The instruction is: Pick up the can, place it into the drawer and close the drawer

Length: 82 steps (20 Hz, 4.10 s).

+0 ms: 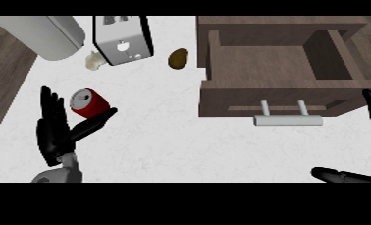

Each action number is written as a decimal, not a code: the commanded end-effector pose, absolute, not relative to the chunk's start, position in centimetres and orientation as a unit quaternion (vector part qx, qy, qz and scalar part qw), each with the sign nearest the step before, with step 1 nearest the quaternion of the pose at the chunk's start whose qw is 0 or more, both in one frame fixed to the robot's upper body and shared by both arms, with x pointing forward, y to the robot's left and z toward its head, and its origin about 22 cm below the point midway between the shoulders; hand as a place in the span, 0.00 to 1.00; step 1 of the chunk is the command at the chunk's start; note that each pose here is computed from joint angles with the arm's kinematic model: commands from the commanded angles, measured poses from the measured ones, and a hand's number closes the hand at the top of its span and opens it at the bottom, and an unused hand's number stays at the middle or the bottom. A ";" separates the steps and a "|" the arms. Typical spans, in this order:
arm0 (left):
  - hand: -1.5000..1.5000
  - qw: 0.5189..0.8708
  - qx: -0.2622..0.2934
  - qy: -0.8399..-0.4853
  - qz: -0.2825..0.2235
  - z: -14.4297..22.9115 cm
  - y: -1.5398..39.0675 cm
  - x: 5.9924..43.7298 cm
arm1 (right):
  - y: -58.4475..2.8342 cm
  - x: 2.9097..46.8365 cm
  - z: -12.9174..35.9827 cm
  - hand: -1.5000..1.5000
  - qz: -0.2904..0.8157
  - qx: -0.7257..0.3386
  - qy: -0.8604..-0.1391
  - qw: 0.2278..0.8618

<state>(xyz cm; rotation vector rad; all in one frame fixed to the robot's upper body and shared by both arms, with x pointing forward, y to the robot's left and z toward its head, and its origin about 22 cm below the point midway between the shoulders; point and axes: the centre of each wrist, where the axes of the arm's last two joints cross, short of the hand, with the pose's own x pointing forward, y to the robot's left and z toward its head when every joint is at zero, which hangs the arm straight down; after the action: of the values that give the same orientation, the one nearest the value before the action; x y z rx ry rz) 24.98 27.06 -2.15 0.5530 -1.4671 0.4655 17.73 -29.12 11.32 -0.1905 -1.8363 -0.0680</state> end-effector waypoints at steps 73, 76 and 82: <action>1.00 0.662 -0.066 -0.746 -0.022 1.2 16.9 40.2 | -30.9 16.7 14.2 0.00 -0.029 -0.120 -0.803 0.582; 1.00 0.666 -0.077 -0.742 -0.034 2.8 13.4 39.7 | -31.4 15.3 14.4 0.00 -0.024 -0.127 -0.801 0.584; 1.00 0.652 -0.090 -0.751 -0.045 9.4 10.4 39.4 | -29.8 17.6 14.5 0.00 -0.020 -0.134 -0.802 0.582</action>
<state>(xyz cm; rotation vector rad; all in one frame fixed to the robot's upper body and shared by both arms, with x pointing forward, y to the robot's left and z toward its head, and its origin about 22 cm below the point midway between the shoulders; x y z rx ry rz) 40.18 12.56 6.41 -0.1734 -1.6946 -0.0742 16.93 -30.46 14.47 -0.2993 -1.8720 -0.0611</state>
